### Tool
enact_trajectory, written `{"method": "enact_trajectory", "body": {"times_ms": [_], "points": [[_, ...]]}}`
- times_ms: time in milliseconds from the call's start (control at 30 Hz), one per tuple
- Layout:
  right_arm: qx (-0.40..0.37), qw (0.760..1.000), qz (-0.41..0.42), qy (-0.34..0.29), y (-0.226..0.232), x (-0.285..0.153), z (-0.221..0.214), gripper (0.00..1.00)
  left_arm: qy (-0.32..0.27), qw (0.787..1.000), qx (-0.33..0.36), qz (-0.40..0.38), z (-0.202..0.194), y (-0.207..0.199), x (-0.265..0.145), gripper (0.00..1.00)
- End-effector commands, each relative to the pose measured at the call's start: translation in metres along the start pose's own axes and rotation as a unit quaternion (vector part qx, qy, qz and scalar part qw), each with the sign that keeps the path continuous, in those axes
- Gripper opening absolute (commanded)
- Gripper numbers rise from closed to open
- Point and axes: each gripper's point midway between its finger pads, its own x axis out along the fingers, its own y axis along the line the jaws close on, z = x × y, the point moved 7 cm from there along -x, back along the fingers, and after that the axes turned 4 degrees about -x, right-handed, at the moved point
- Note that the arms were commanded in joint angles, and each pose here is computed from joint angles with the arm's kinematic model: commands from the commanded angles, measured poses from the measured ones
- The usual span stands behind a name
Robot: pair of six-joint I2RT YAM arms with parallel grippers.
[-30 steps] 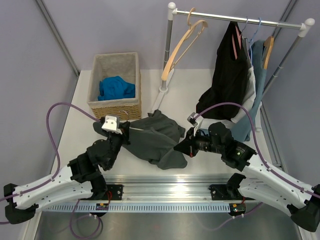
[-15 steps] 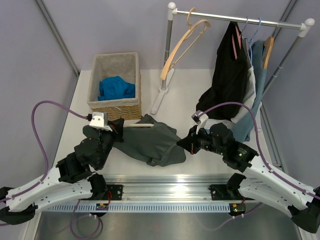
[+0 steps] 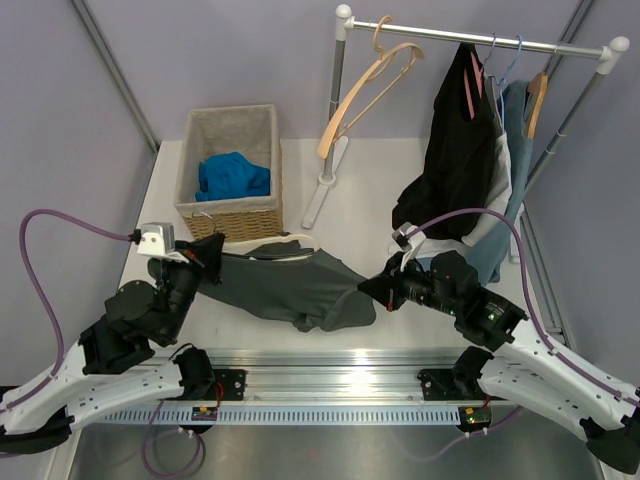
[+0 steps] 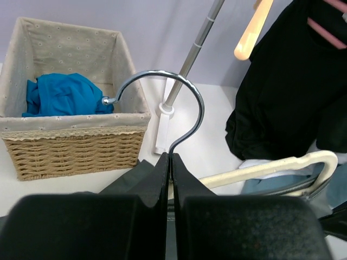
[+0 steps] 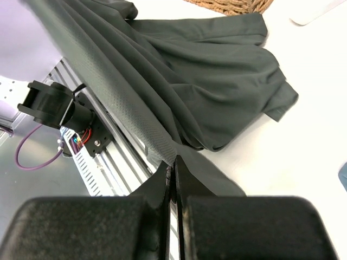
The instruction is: Remove the t-shirt from the hanger
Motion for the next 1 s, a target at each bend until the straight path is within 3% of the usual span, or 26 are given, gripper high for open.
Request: {"method": "enact_trajectory", "body": {"times_ms": [0, 167, 367, 500, 733, 967], "points": [[0.002, 1.0, 0.002, 0.026, -0.002, -0.002, -0.013, 0.0, -0.058, 0.995, -0.074, 0.02, 0.039, 0.002, -0.006, 0.0], [0.007, 0.998, 0.065, 0.02, 0.012, 0.002, -0.009, 0.0, -0.04, 0.995, -0.09, -0.031, 0.04, -0.017, -0.002, 0.0], [0.011, 0.997, 0.082, 0.006, 0.02, 0.013, 0.01, 0.0, -0.02, 0.978, -0.139, -0.154, 0.041, -0.056, -0.002, 0.0], [0.017, 0.998, 0.064, -0.005, 0.02, 0.028, 0.029, 0.0, 0.011, 0.951, -0.176, -0.254, 0.039, -0.092, -0.004, 0.0], [0.011, 1.0, -0.018, -0.001, 0.005, 0.053, 0.049, 0.0, 0.043, 0.916, -0.227, -0.329, 0.044, -0.119, -0.01, 0.0], [0.019, 0.994, -0.104, 0.029, -0.022, 0.076, 0.03, 0.0, 0.077, 0.859, -0.296, -0.41, 0.053, -0.135, -0.03, 0.0]]}}
